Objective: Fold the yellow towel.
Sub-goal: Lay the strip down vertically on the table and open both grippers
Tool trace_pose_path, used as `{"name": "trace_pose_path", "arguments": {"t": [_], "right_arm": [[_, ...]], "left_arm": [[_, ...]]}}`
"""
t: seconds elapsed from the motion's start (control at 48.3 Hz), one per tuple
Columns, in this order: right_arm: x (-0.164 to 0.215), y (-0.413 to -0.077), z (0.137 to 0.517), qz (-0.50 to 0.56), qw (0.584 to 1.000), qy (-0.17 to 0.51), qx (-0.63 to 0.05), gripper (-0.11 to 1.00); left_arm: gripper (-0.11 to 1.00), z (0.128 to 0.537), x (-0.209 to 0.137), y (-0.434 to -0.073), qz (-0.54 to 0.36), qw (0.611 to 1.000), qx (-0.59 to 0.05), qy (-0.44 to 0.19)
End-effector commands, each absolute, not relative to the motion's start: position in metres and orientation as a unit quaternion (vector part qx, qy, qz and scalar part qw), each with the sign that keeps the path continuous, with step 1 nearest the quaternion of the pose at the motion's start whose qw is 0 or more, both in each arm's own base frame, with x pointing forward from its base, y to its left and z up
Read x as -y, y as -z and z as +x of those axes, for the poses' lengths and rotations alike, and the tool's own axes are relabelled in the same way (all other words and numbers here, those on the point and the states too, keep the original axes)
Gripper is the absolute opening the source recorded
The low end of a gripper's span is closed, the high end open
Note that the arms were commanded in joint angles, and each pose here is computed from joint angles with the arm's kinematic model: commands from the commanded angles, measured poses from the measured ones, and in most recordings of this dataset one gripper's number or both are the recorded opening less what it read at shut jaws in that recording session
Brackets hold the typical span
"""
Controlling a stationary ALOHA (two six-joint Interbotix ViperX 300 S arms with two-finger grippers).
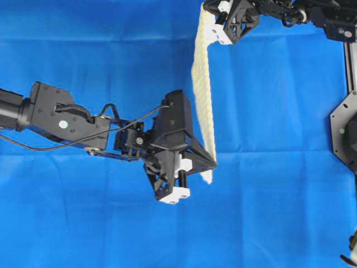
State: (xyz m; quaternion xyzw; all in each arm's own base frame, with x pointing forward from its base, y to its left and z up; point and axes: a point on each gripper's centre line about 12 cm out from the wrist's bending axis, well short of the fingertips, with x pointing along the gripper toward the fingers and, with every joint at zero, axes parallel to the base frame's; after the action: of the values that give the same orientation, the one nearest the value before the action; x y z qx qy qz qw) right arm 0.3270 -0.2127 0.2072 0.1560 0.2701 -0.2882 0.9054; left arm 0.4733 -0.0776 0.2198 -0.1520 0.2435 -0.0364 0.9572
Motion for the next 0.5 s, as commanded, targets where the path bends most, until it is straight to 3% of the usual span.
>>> {"name": "trace_pose_path", "arguments": {"t": [0.0,0.476], "right_arm": [[0.225,-0.221,0.318,0.153,0.906,0.306,-0.25,0.02],[0.226,-0.221,0.291,0.153,0.899,0.325,-0.25,0.02]], "left_arm": [[0.01,0.478,0.086,-0.238,-0.15,0.963,-0.22,0.049],[0.01,0.503,0.09,-0.239,-0.127,0.969,-0.205,0.057]]}}
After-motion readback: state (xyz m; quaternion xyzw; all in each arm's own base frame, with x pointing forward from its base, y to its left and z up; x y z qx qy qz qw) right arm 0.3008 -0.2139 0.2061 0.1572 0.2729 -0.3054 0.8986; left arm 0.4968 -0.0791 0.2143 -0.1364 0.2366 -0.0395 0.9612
